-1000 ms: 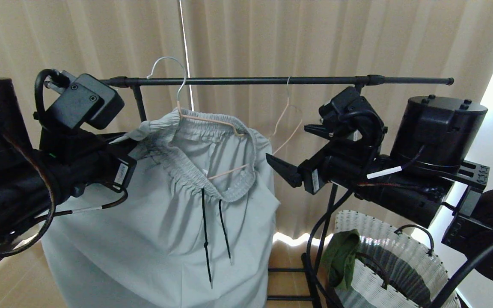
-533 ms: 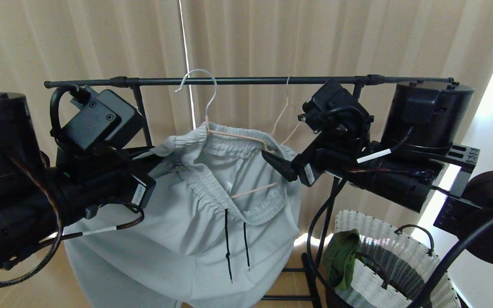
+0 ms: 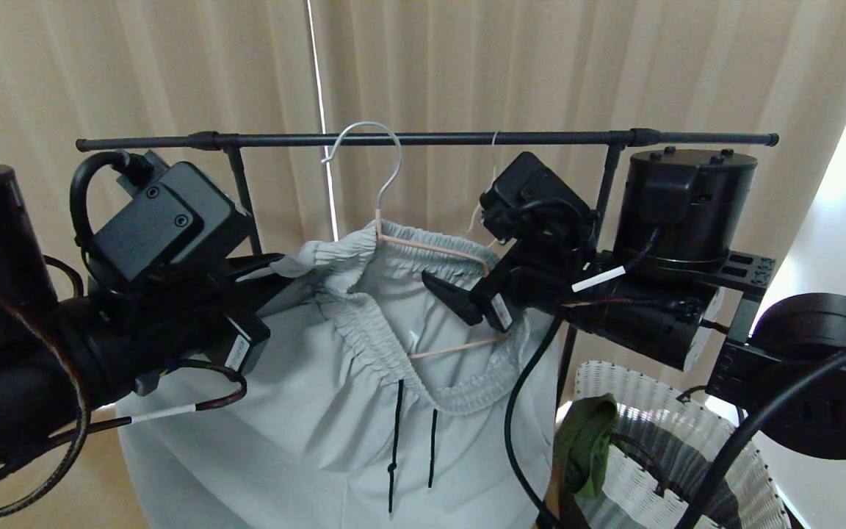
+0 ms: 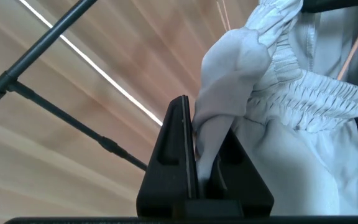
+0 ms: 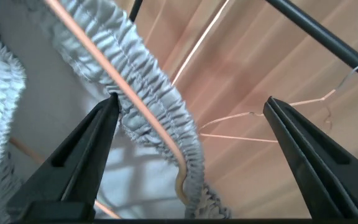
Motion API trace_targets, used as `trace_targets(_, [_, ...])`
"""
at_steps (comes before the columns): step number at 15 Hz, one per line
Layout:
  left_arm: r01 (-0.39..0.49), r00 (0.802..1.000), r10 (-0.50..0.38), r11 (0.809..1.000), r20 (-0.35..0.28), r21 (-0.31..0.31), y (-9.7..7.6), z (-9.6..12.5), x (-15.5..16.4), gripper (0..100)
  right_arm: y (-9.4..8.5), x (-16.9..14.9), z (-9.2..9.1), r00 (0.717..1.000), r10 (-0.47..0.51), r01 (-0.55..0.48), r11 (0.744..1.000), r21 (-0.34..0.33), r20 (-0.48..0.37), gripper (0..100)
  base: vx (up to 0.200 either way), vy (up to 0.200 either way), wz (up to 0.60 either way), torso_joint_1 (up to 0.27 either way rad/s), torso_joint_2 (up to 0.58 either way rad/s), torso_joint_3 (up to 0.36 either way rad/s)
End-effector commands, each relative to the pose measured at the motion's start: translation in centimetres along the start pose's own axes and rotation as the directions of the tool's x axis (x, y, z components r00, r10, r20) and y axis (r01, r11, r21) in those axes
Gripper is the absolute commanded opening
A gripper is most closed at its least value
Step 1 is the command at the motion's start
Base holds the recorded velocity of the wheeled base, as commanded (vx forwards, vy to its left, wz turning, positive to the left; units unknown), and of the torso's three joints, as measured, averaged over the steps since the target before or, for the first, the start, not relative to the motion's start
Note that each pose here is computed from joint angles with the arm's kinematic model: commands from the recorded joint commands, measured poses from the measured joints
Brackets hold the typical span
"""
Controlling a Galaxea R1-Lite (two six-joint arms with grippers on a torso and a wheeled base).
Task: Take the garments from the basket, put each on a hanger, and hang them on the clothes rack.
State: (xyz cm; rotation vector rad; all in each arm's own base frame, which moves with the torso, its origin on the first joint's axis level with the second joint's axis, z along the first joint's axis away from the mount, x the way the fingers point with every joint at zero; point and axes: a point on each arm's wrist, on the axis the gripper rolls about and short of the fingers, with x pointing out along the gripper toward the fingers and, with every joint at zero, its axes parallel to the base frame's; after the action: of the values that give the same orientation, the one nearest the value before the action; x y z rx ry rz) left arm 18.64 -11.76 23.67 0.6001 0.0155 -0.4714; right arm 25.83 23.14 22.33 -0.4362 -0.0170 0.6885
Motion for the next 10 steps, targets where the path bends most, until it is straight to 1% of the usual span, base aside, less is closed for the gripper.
trace_targets(1, [-0.005, 1.0, 0.005, 1.0, 0.008, 0.0, 0.1, 0.1, -0.28, 0, 0.19, 0.23, -0.24, 1.0, 0.006, -0.006, 1.0, -0.001, -0.007, 100, 0.0, 0.0, 0.0, 0.0, 0.0, 0.0])
trace_targets(2, [-0.006, 1.0, 0.006, 1.0, 0.009, -0.001, 0.12, 0.12, -0.32, 0, 0.16, 0.19, -0.18, 1.0, 0.005, -0.005, 1.0, -0.001, -0.004, 100, 0.0, 0.0, 0.0, 0.0, 0.0, 0.0])
trace_targets(3, [-0.006, 1.0, 0.006, 1.0, 0.009, -0.001, 0.12, 0.12, -0.32, 0, 0.16, 0.19, -0.18, 1.0, 0.005, -0.005, 1.0, -0.001, -0.004, 0, 0.0, 0.0, 0.0, 0.0, 0.0, 0.0])
trace_targets(10, [-0.009, 1.0, 0.009, 1.0, 0.013, -0.001, 0.21, 0.17, -0.44, 0, 0.03, -0.01, 0.11, 1.0, 0.0, 0.0, 1.0, 0.0, 0.007, 0, 0.0, 0.0, 0.0, 0.0, 0.0, 0.0])
